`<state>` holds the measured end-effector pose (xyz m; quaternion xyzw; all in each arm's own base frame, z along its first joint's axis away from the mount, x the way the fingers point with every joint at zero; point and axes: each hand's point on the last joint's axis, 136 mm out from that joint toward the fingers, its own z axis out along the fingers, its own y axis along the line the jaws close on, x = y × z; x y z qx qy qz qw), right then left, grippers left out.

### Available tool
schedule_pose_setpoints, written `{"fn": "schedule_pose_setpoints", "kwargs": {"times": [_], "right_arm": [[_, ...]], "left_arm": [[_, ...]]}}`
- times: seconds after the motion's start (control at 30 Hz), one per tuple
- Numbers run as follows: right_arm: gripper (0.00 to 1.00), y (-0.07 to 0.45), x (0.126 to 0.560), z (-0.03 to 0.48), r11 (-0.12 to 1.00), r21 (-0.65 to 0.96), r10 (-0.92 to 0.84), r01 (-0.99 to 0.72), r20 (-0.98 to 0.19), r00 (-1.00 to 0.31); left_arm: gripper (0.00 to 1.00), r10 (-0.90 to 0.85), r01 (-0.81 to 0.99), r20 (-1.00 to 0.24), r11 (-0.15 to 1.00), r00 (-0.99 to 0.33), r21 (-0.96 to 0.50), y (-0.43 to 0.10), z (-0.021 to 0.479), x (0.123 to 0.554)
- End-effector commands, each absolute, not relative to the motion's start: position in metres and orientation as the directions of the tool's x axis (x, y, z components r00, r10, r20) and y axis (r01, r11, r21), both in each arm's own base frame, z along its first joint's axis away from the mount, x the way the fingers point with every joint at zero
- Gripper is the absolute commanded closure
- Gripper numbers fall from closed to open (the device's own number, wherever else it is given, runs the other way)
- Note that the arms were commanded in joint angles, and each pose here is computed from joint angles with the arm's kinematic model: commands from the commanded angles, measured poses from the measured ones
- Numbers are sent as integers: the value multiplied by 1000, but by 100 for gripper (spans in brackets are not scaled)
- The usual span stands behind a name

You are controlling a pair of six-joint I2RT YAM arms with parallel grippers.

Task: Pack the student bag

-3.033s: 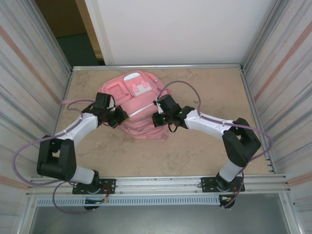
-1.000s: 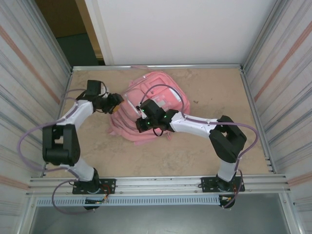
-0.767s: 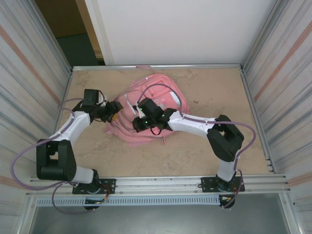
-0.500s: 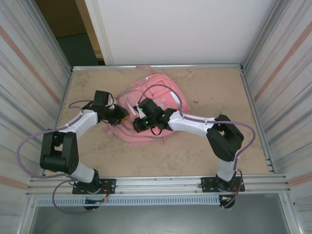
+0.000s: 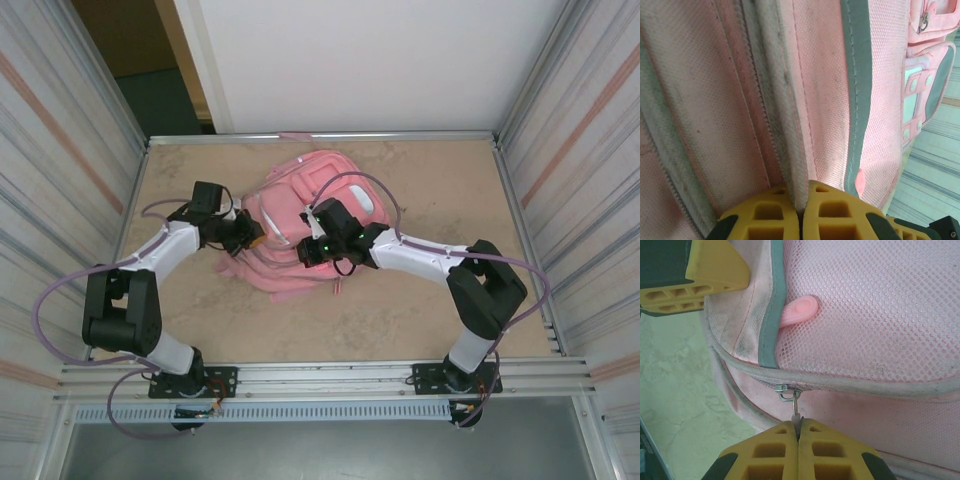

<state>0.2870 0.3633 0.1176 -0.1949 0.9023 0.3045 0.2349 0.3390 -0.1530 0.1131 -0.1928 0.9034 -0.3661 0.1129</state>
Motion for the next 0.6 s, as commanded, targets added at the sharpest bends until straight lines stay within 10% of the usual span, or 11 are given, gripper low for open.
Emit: {"fn": "schedule_pose_setpoints", "kwargs": {"times": [0.0,0.2,0.57], "right_arm": [[97,322,304,109,833,356,-189,-423,-535,-823],[70,309,304,129,838,315,-183,-446,-608,-773],[39,221,324,171,951,221,10,-218,-725,-689]], "left_arm": [[100,-416,-242,-87,672,-905,-700,-148,119,339],[60,-432,-227,-130,679,-892,-698,-142,133,334],[43,-362,-116,-382,836,-850,-536,-107,137,330]]}}
